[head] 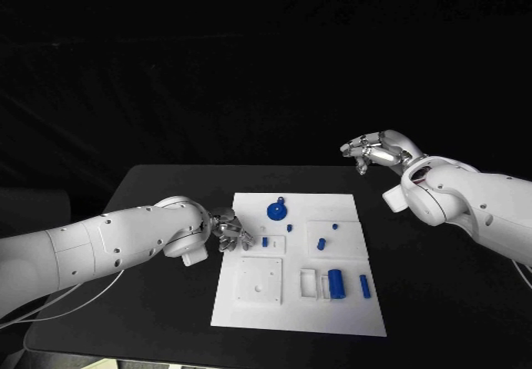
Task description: Assemble the parts on the task board
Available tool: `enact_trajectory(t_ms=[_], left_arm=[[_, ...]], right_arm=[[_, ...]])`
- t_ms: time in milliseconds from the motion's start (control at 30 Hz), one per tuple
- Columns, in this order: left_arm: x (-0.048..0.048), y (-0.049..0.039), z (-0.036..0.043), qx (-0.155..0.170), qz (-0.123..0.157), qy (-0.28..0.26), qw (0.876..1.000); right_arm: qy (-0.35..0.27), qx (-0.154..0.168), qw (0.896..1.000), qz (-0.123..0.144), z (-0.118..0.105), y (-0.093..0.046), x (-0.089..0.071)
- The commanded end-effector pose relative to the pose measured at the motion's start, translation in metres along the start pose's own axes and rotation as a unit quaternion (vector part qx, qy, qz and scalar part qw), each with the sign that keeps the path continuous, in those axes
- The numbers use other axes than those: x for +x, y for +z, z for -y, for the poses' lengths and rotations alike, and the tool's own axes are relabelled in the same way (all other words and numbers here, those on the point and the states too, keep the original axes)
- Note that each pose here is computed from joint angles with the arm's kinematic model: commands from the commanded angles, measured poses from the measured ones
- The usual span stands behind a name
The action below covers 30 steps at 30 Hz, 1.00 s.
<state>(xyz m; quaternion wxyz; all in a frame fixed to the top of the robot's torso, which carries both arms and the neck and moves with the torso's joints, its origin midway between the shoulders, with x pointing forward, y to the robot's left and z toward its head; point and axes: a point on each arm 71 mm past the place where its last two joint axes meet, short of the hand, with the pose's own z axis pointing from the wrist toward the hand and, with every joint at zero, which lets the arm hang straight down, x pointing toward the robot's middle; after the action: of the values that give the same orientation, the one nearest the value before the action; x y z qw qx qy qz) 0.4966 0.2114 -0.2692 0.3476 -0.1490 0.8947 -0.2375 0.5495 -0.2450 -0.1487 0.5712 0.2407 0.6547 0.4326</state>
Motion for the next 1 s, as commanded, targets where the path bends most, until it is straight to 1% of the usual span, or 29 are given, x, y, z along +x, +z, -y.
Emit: enact_trajectory(t_ms=[33,133,233,333,400,500,600,633,667,733,867,1000], left_arm=[[0.0005,-0.003,0.0088,0.07,-0.044,-0.048,0.995],[-0.0034,-0.0069,0.0112,0.112,-0.062,-0.079,0.989],[-0.0077,-0.0122,0.0169,0.17,-0.088,-0.131,0.973],[-0.0083,-0.0161,0.0206,0.206,-0.108,-0.169,0.958],[-0.0069,-0.0184,0.0237,0.227,-0.128,-0.19,0.947],[-0.0044,-0.0213,0.0268,0.245,-0.154,-0.211,0.934],[-0.0024,-0.0233,0.0288,0.256,-0.173,-0.218,0.926],[-0.0021,-0.024,0.0292,0.26,-0.177,-0.222,0.923],[-0.0019,-0.0244,0.0294,0.261,-0.179,-0.223,0.922],[-0.0011,-0.0253,0.0303,0.267,-0.187,-0.226,0.918],[-0.0012,-0.0255,0.0309,0.269,-0.187,-0.228,0.917],[-0.0008,-0.0255,0.0317,0.27,-0.184,-0.229,0.917]], right_arm=[[-0.032,-0.017,0.999,-0.023,-0.004,-0.001,0.007],[-0.055,-0.031,0.997,-0.037,-0.008,-0.002,0.014],[-0.094,-0.056,0.992,-0.057,-0.016,-0.006,0.025],[-0.128,-0.078,0.986,-0.078,-0.022,-0.009,0.037],[-0.162,-0.098,0.978,-0.093,-0.027,-0.012,0.047],[-0.204,-0.126,0.964,-0.113,-0.033,-0.016,0.063],[-0.243,-0.156,0.949,-0.127,-0.041,-0.022,0.08],[-0.253,-0.165,0.944,-0.132,-0.043,-0.023,0.086],[-0.258,-0.17,0.942,-0.134,-0.044,-0.024,0.089],[-0.272,-0.186,0.934,-0.137,-0.047,-0.027,0.101],[-0.283,-0.202,0.927,-0.142,-0.051,-0.031,0.116],[-0.279,-0.209,0.925,-0.147,-0.054,-0.036,0.122]])
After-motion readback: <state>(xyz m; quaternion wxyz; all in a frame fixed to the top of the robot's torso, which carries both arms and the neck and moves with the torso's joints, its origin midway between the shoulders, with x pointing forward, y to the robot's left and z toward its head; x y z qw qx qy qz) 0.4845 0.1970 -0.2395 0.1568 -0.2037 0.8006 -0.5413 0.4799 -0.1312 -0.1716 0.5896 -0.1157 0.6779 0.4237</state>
